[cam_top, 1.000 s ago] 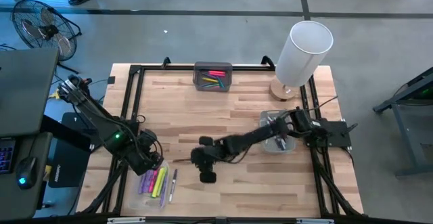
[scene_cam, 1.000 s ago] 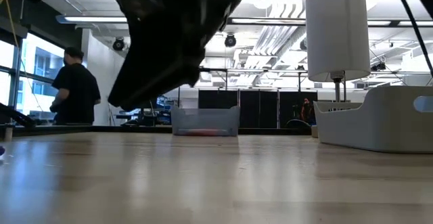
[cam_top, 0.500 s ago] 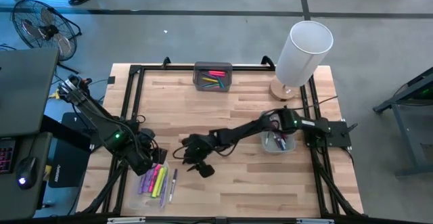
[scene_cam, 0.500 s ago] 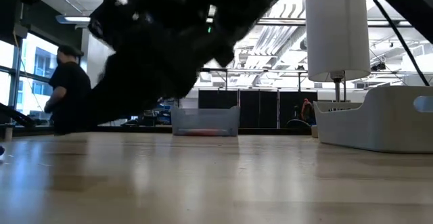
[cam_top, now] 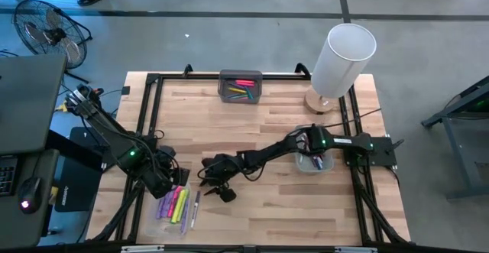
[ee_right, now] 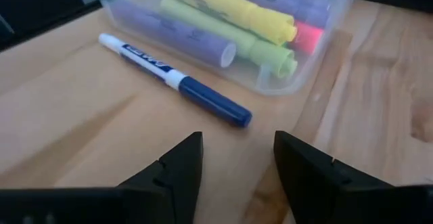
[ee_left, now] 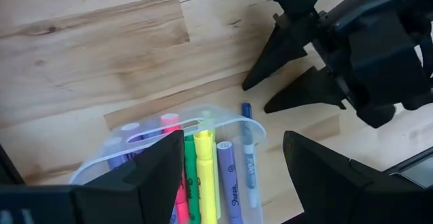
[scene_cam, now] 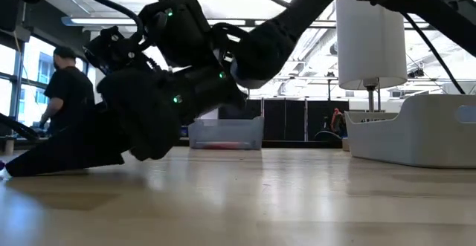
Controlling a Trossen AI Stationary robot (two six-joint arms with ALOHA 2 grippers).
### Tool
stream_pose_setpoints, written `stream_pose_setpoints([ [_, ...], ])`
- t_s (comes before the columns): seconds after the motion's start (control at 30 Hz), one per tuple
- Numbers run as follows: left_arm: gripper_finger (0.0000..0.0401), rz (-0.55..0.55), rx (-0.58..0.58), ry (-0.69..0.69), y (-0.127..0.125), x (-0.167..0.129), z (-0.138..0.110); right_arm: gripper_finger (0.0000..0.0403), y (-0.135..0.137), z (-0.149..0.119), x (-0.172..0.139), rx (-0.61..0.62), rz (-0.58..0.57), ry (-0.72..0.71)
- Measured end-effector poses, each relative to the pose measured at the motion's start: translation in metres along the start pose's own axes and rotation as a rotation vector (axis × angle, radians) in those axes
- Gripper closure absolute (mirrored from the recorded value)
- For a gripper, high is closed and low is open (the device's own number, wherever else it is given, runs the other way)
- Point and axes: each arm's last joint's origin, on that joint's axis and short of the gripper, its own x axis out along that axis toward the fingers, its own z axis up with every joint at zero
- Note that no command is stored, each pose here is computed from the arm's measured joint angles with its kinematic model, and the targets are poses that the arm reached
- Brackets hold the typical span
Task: Pick & Place Markers
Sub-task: Put the blue marker pen into the gray bin
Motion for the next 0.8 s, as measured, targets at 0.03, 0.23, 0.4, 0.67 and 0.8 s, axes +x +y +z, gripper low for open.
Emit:
stream_pose_setpoints([
  [0.03, 0.0153, -0.001, -0.001, 0.000, 0.000, 0.000, 0.000, 0.0230, 0.000, -0.002, 0.002, -0.005, -0.012, -0.010],
  [0.23, 0.0153, -0.007, -0.002, 0.005, -0.001, 0.000, 0.000, 0.0230, 0.000, -0.005, 0.004, -0.027, -0.015, -0.026],
  [0.4, 0.0153, -0.017, -0.005, 0.009, -0.002, 0.000, -0.001, 0.0230, 0.003, -0.002, 0.005, -0.110, -0.001, -0.058],
  [0.67, 0.0154, -0.043, -0.011, 0.019, -0.004, 0.000, -0.002, 0.0235, 0.011, -0.003, 0.007, -0.113, 0.086, -0.059],
  [0.8, 0.0154, -0.046, -0.012, 0.020, -0.004, 0.000, -0.002, 0.0246, 0.014, -0.004, 0.008, -0.078, 0.134, -0.052],
])
